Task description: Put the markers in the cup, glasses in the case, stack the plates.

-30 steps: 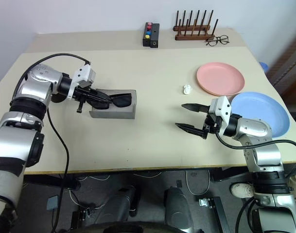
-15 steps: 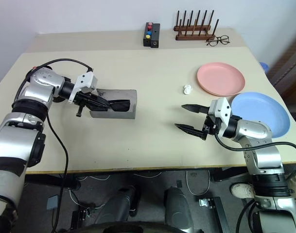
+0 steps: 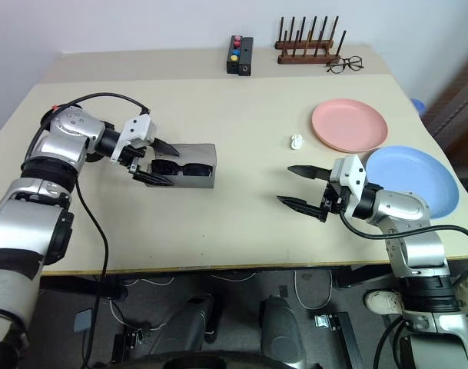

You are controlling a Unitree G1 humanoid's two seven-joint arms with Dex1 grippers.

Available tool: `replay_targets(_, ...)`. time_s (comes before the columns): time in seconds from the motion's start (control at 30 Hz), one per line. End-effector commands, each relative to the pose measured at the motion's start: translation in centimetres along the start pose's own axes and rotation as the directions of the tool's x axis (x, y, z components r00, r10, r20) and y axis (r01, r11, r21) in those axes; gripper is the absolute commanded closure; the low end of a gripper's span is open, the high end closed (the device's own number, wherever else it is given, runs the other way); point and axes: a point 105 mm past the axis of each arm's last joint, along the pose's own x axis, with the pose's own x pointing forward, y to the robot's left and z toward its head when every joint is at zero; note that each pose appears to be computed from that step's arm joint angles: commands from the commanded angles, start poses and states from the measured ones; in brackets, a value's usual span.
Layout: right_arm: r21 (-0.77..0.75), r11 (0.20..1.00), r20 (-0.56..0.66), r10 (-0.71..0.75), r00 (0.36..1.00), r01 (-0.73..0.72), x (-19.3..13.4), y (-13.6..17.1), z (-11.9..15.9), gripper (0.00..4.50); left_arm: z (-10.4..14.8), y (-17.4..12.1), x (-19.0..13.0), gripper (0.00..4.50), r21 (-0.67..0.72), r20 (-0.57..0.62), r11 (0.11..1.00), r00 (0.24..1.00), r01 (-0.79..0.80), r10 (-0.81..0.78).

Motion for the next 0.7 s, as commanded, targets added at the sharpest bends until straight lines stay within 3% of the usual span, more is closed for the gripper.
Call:
replay_targets(0.03, -0.042, 0.999, 0.029, -0.014, 0.999, 0.015, -0.1, -0.5, 1.3, 0.99, 2.5, 2.0, -1.4, 0.01, 0.036, 0.088, 0.99, 0.987, -0.139, 0.135)
replay_targets(0.07, -0.042, 0.999, 0.03, -0.013, 0.999, 0.015, -0.1, -0.5, 1.3, 0.99, 2.9, 2.5, -1.7, 0.01, 0.025, 0.11, 0.984, 0.979, -0.178, 0.174)
replay_targets(0.17, -0.042, 0.999, 0.032, -0.012, 0.999, 0.014, 0.0, -0.6, 1.3, 0.99, 3.8, 3.3, -2.2, 0.89, 0.001, 0.15, 0.974, 0.963, -0.227, 0.225)
replay_targets(0.3, -0.043, 0.999, 0.036, -0.013, 0.999, 0.014, 0.1, -0.8, 1.4, 0.99, 4.8, 4.5, -2.8, 2.92, -0.008, 0.179, 0.95, 0.934, -0.312, 0.308)
replay_targets(0.4, -0.045, 0.999, 0.038, -0.014, 0.999, 0.016, 0.2, -0.9, 1.4, 0.99, 5.2, 7.0, -3.6, 4.39, -0.034, 0.159, 0.856, 0.843, -0.516, 0.514)
replay_targets(0.47, -0.047, 0.999, 0.041, -0.015, 0.999, 0.017, 0.2, -1.0, 1.4, 0.99, 4.9, 8.3, -4.0, 4.46, 0.044, 0.092, 0.771, 0.771, -0.635, 0.63)
replay_targets(0.6, -0.048, 0.999, 0.044, -0.021, 0.999, 0.023, 0.3, -1.0, 1.4, 0.99, 3.5, 8.5, -3.0, 4.46, 0.075, -0.059, 0.782, 0.78, -0.619, 0.623)
replay_targets(0.7, -0.048, 0.999, 0.047, -0.025, 0.999, 0.027, 0.2, -0.9, 1.4, 0.99, 1.6, 8.3, -1.9, 4.46, 0.193, -0.213, 0.793, 0.765, -0.578, 0.608)
